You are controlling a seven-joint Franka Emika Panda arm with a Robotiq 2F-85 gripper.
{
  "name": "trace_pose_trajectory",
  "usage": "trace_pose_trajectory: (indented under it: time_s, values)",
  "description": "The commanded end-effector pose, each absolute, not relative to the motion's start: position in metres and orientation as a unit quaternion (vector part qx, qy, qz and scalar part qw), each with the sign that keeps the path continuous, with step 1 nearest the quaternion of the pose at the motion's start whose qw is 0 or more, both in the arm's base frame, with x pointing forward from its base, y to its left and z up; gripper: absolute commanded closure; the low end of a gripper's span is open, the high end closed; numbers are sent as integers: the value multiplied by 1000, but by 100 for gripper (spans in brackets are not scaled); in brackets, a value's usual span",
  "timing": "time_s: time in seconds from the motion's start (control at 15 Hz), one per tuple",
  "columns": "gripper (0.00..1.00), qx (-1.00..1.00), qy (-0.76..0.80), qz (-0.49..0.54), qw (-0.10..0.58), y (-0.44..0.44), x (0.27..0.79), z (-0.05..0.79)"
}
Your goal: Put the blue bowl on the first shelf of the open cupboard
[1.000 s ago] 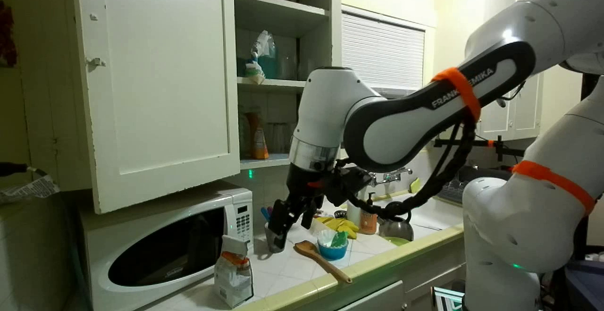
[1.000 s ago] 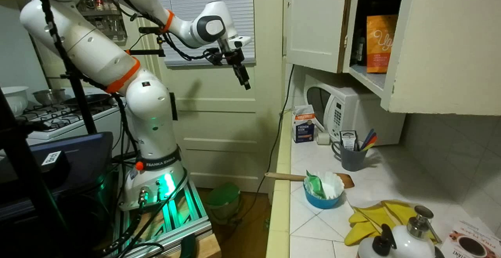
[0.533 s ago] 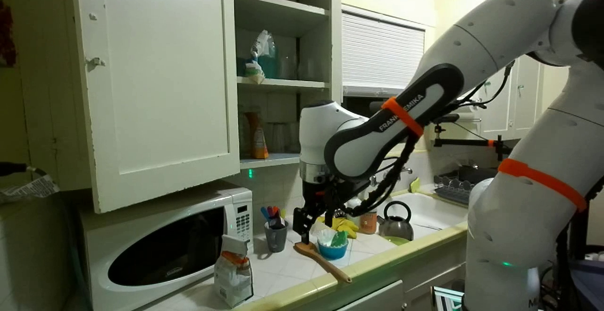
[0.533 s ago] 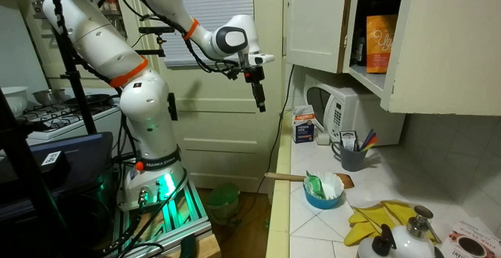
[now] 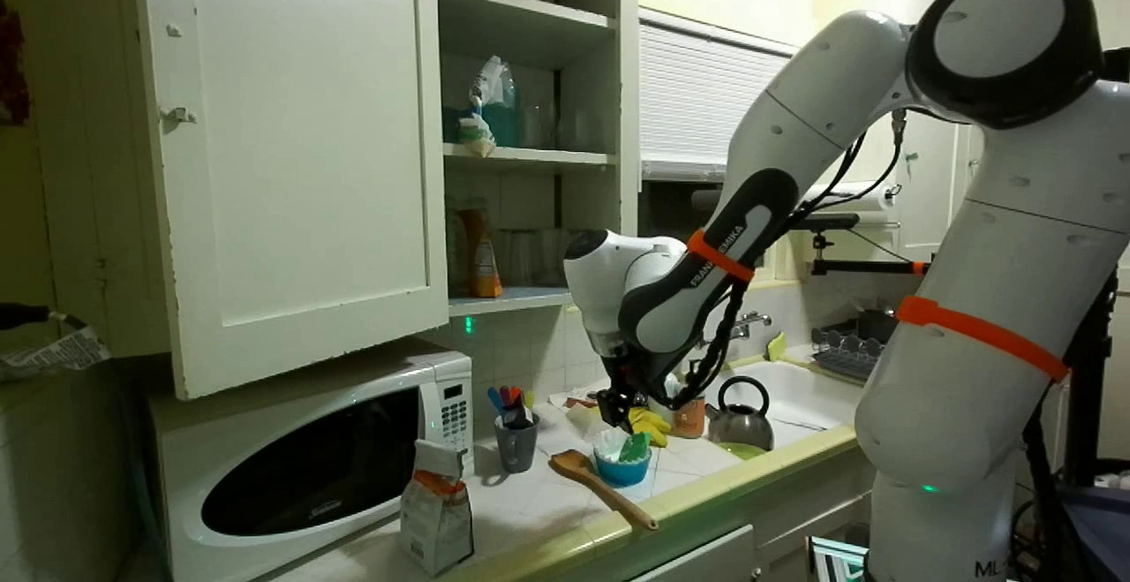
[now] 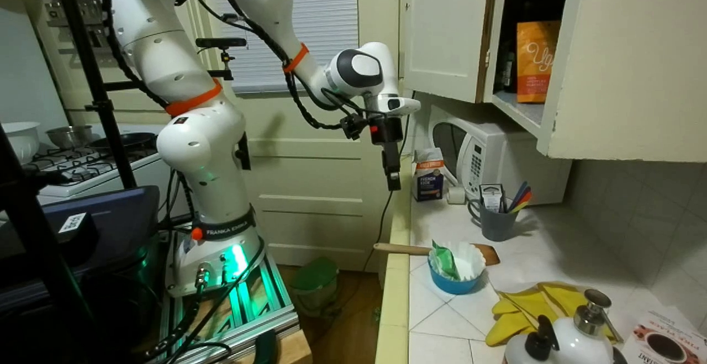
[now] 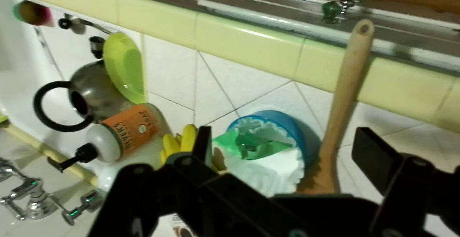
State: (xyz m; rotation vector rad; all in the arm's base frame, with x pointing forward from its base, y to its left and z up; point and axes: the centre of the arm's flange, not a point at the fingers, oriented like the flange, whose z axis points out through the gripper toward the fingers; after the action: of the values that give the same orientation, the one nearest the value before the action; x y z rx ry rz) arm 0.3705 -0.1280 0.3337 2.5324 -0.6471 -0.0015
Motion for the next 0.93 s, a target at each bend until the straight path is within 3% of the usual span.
trace_pose_trajectory:
  time_s: [0.0,0.2,0.4,0.87]
  values:
    - [0,929,-245,-5,276,-131,373,331]
    - [0,925,-249,-8,286,-134,380,328]
    - [0,934,-159,-34,317,-175,393,307]
    - [0,943,-138,-130,275,-224,438,248]
